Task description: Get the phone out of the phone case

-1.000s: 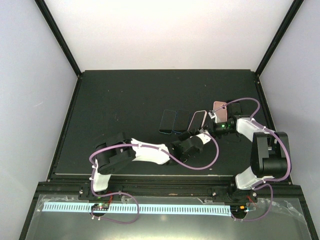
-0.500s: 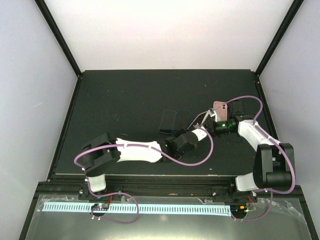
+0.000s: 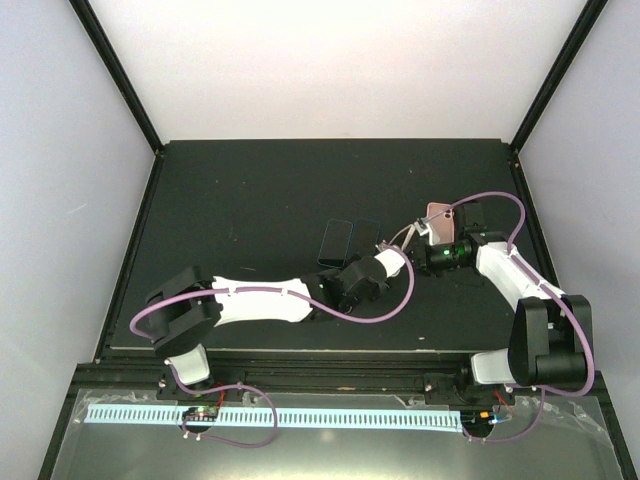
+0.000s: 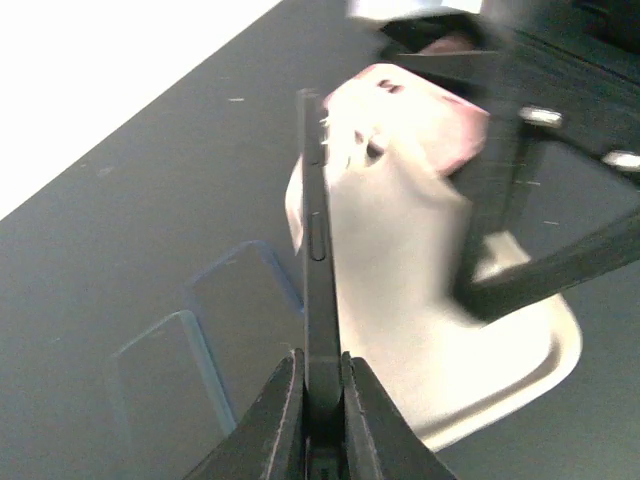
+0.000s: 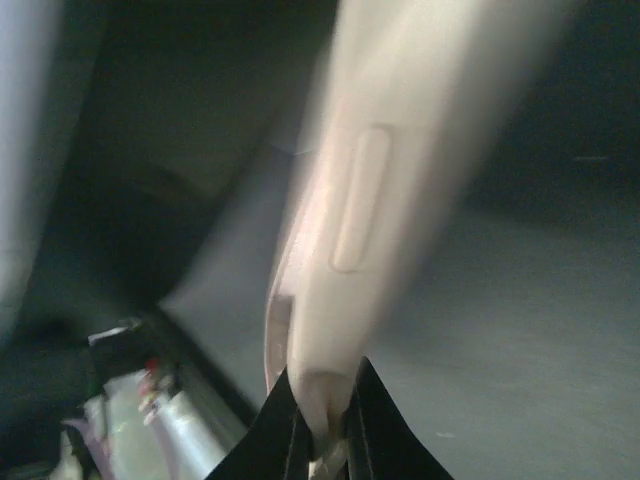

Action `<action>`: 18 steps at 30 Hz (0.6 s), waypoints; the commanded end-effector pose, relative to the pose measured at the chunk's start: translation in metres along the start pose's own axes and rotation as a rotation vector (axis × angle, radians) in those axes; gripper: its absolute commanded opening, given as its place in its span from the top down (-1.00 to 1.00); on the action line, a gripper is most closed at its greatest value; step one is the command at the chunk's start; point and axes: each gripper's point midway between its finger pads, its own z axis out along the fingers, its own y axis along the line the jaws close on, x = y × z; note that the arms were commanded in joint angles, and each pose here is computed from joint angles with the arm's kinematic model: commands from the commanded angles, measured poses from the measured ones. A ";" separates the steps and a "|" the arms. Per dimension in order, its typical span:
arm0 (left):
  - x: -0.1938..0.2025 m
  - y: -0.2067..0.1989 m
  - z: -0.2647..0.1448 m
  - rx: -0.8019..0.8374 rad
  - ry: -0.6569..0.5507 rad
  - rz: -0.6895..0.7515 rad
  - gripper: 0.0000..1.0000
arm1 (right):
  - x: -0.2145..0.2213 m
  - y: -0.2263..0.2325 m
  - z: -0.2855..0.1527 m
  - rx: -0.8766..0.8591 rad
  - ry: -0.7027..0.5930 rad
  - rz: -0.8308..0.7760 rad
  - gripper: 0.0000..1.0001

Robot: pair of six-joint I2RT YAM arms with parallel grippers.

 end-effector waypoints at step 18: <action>0.008 0.112 -0.052 -0.322 0.019 -0.028 0.97 | -0.031 -0.065 -0.020 0.341 -0.131 -0.036 0.97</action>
